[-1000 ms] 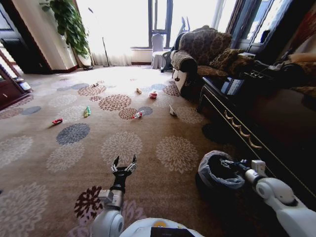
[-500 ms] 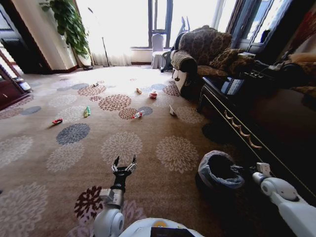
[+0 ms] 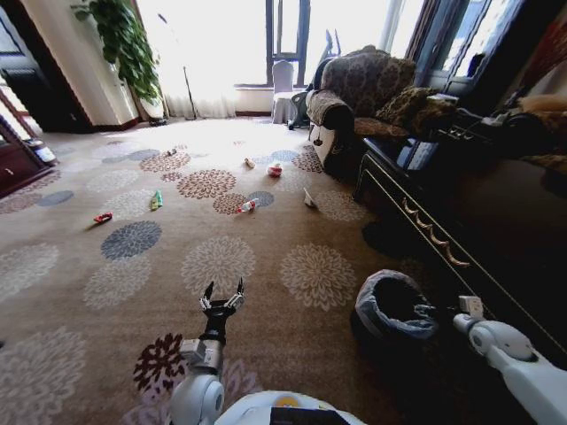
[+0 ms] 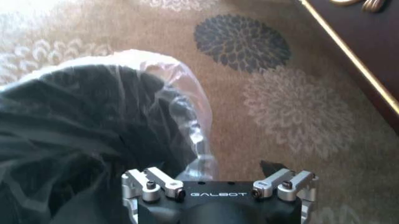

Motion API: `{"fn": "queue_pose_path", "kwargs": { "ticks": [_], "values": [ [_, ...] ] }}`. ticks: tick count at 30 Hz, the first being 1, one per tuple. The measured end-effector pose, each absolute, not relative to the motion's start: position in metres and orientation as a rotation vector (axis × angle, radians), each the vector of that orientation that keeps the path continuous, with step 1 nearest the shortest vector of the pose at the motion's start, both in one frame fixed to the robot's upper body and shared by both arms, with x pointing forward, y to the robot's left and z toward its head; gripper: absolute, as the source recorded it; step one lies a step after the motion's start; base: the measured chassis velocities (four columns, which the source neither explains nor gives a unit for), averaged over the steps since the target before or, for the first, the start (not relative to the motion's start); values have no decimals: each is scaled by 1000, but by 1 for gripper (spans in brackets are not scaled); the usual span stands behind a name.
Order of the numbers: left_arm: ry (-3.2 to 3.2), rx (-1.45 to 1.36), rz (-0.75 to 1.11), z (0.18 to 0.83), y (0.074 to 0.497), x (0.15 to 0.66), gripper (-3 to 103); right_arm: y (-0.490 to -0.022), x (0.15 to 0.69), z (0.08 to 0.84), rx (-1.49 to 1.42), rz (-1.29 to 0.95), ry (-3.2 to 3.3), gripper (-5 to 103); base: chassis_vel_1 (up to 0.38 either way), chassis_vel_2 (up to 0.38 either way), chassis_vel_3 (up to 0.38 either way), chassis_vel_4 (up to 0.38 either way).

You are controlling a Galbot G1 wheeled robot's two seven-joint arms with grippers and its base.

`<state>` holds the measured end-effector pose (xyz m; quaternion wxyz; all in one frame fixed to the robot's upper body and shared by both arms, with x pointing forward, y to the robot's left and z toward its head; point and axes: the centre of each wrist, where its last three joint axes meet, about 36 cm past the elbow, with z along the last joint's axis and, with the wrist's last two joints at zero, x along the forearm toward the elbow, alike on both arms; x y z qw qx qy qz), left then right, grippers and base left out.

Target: Pick up the trash from the ground and place it into the trash bin.

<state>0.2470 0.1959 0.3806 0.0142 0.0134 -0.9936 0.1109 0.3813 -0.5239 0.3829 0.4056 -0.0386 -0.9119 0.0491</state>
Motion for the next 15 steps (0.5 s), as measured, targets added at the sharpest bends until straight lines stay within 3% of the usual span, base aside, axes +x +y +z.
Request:
{"fn": "queue_pose_path", "kwargs": {
  "ticks": [2,5,7,15],
  "values": [
    [-3093,45,344,380,196,247,98,-524,380,381,-92,140,-2295,93,0,0,0,0],
    [-3094,57,345,380,195,248,98,-521,377,380,-75,156,-2287,77,0,0,0,0],
    [-3094,59,345,380,195,248,98,-520,377,380,-73,154,-2288,77,0,0,0,0],
    [-3098,70,350,378,194,247,98,-513,377,386,-30,162,-2280,38,0,0,0,0]
  ]
}}
